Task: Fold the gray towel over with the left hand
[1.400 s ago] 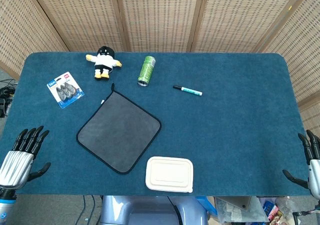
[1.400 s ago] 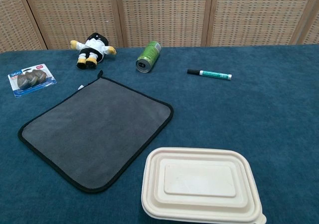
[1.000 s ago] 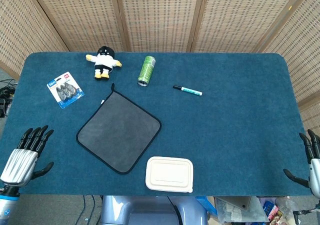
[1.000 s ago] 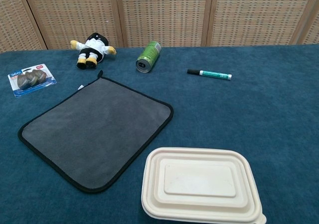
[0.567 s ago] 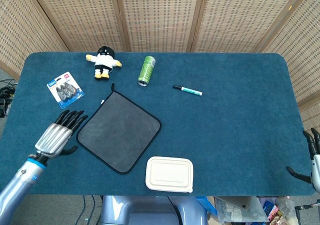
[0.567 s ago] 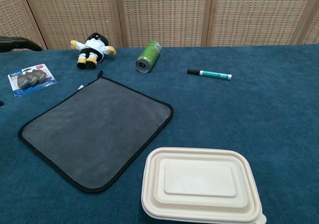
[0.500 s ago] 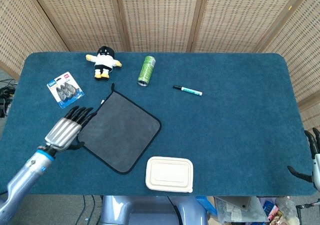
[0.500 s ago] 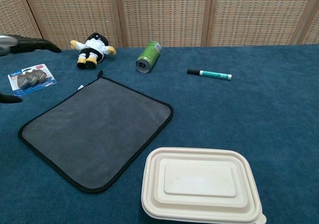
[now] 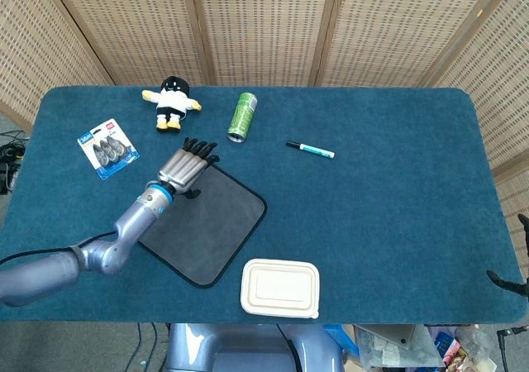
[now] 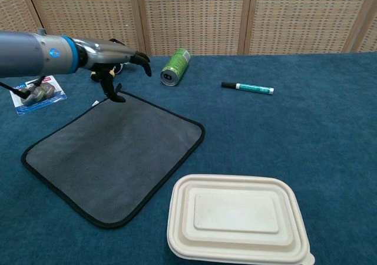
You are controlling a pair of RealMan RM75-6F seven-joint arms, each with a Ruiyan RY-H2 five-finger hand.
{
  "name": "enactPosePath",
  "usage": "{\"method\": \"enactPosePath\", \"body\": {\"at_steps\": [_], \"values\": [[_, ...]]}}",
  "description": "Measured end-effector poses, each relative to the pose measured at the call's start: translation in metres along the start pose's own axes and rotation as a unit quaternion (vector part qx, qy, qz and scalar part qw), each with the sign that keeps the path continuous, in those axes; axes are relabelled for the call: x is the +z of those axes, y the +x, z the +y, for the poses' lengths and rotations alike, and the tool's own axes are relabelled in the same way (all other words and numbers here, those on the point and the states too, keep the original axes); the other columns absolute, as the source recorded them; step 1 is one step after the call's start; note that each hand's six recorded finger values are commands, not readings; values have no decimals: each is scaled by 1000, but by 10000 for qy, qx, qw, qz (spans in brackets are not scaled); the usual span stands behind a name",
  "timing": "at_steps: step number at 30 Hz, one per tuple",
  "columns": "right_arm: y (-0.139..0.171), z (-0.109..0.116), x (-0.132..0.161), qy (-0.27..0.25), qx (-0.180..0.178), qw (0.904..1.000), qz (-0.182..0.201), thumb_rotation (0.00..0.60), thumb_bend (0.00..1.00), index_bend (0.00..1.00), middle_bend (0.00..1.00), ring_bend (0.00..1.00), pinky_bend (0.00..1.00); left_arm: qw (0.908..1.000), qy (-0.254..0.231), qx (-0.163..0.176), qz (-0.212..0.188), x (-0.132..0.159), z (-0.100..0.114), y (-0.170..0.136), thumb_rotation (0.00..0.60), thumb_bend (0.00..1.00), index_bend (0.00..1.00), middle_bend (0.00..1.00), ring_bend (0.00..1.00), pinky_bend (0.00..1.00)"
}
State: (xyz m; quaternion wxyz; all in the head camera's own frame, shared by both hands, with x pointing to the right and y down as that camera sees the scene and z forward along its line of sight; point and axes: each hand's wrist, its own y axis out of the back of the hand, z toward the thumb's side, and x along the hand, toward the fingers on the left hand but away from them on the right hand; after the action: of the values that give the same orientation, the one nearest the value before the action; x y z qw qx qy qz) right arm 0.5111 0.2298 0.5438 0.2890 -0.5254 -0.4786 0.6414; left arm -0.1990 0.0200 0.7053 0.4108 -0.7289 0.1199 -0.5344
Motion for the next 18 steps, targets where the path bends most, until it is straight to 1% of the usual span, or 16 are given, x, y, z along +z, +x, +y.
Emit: {"method": "enactPosePath", "body": {"at_steps": [4, 7, 12, 18], "values": [[-1, -1, -1, 19, 13, 10000, -37, 600, 0, 0, 0, 0, 0, 9999, 57, -137, 45, 16, -6, 25, 600, 309, 198, 0, 0, 0], [-2, -1, -2, 20, 15, 10000, -54, 600, 0, 0, 0, 0, 0, 9997, 82, -225, 66, 26, -11, 38, 600, 310, 211, 0, 0, 0], [-3, -2, -4, 24, 19, 10000, -92, 600, 0, 0, 0, 0, 0, 9993, 147, -326, 89, 37, -17, 51, 600, 359, 228, 0, 0, 0], [-3, -1, -6, -5, 14, 9999, -126, 600, 0, 0, 0, 0, 0, 9988, 240, -382, 169, 46, -19, 66, 600, 387, 253, 0, 0, 0]]}}
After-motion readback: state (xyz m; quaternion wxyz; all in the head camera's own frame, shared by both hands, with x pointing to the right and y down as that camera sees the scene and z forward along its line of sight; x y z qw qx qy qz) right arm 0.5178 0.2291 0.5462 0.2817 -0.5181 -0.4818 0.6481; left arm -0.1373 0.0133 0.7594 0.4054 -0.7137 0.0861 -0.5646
